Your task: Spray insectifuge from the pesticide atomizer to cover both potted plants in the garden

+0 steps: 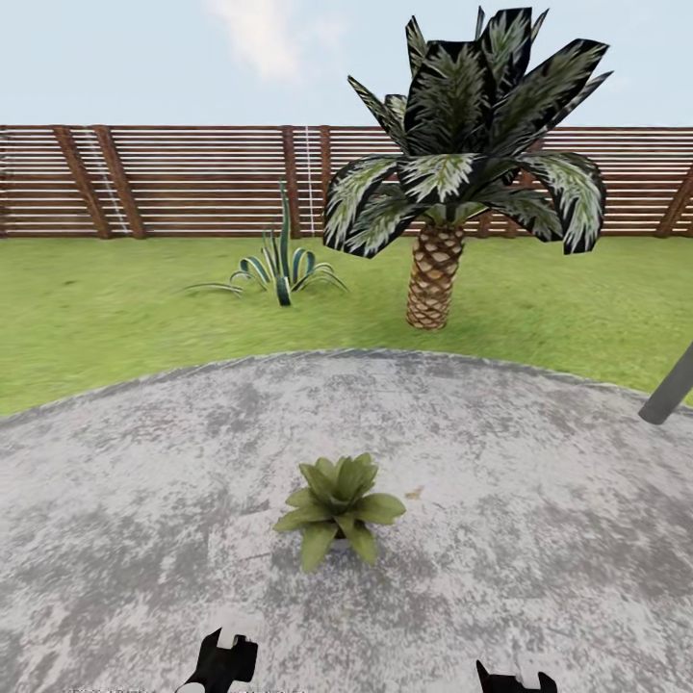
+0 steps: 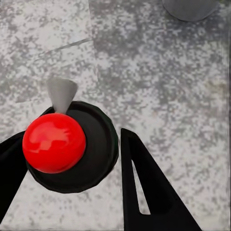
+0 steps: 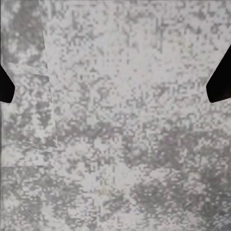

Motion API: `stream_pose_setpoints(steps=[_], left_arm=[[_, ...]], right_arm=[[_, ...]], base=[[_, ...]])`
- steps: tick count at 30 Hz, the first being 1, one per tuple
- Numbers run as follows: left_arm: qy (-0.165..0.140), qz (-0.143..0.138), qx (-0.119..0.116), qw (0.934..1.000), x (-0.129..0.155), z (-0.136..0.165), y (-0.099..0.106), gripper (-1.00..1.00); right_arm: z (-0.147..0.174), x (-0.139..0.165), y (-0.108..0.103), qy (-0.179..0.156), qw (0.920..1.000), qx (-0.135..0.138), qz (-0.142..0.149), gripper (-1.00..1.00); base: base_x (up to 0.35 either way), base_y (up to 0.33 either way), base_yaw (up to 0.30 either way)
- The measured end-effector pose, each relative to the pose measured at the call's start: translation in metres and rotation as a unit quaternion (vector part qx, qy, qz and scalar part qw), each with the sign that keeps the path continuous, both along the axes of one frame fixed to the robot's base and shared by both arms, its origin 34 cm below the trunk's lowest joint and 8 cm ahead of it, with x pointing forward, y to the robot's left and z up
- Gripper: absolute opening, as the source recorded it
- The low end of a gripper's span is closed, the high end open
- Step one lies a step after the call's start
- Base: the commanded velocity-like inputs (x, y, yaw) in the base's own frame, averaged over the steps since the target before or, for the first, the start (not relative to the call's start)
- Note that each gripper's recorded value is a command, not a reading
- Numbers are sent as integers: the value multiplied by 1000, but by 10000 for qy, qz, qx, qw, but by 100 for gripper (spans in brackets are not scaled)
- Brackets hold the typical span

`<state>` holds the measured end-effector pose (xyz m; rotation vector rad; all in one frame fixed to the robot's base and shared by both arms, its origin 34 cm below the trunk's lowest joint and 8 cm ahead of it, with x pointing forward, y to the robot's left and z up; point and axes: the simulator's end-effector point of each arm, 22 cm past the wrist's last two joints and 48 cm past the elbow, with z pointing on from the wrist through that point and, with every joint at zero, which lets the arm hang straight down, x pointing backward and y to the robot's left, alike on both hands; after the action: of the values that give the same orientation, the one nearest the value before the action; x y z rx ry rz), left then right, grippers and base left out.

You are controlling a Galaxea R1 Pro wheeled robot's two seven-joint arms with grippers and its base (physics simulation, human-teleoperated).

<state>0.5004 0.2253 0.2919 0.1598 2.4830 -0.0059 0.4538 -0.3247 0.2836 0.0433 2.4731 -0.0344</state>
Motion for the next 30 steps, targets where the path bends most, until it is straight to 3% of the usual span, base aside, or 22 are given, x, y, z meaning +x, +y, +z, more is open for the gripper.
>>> stream_pose_setpoints(steps=[4,22,30], left_arm=[[-1,-1,-2,10000,0,0,0,-100],[-4,0,-1,10000,0,0,0,-100],[-11,-1,-5,10000,1,1,-1,-100]], right_arm=[[0,0,0,-1,10000,2,0,100],[0,0,0,-2,10000,10,0,100],[0,0,0,0,10000,4,-4,100]], base=[[58,-275,171],[115,-275,6],[98,-275,237]])
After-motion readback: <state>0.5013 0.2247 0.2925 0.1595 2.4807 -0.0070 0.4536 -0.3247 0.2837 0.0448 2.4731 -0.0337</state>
